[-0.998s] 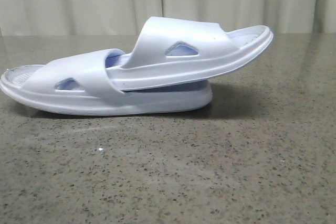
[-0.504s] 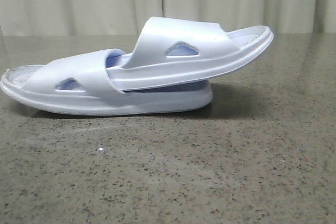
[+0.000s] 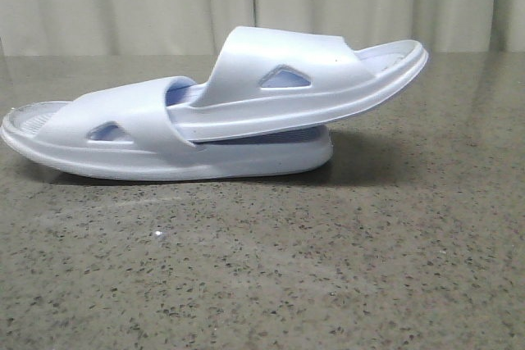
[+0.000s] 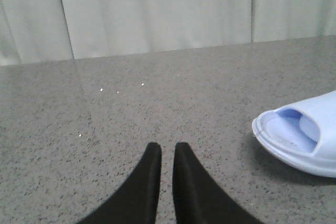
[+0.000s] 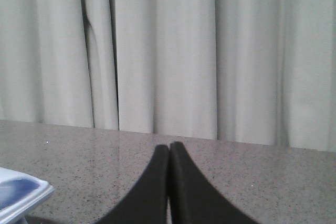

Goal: Insert blue slippers together front up

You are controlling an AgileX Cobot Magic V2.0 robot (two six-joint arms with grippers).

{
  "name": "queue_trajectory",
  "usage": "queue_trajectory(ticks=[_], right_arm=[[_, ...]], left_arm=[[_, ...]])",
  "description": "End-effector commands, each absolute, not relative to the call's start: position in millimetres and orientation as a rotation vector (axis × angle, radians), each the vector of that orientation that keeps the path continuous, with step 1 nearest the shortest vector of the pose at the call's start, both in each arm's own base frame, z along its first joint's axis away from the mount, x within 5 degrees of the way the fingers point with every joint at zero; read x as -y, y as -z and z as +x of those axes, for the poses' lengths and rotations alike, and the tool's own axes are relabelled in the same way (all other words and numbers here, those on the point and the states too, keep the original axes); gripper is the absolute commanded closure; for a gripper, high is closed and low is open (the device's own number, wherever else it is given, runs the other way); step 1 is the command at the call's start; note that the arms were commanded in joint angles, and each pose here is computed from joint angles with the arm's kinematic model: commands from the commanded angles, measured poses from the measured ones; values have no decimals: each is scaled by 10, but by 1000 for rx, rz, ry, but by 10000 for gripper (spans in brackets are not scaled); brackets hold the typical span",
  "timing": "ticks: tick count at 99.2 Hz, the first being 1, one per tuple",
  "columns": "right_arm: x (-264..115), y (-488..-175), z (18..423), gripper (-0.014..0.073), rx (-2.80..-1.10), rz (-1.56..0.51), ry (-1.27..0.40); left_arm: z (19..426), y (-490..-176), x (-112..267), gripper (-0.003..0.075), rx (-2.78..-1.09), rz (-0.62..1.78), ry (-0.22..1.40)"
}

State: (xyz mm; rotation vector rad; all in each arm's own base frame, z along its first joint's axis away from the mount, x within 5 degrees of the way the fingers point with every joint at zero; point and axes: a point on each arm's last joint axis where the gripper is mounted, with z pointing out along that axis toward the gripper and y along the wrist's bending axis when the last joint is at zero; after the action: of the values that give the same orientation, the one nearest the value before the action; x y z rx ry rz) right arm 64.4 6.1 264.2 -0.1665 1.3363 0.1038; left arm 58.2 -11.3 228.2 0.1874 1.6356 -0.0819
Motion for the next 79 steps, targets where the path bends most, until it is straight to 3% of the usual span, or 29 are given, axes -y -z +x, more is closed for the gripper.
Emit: queue_trajectory(ticks=[1, 50, 79], right_arm=[[-20, -2750, 637, 702, -1289, -145, -50], [-21, -2750, 637, 702, -1289, -145, -51], [-21, -2750, 637, 702, -1289, -145, -51]], left_arm=[[555, -2355, 86, 704, -1550, 138, 88], [536, -2095, 70, 704, -1472, 144, 51], [534, -2108, 69, 704, -1461, 140, 55]])
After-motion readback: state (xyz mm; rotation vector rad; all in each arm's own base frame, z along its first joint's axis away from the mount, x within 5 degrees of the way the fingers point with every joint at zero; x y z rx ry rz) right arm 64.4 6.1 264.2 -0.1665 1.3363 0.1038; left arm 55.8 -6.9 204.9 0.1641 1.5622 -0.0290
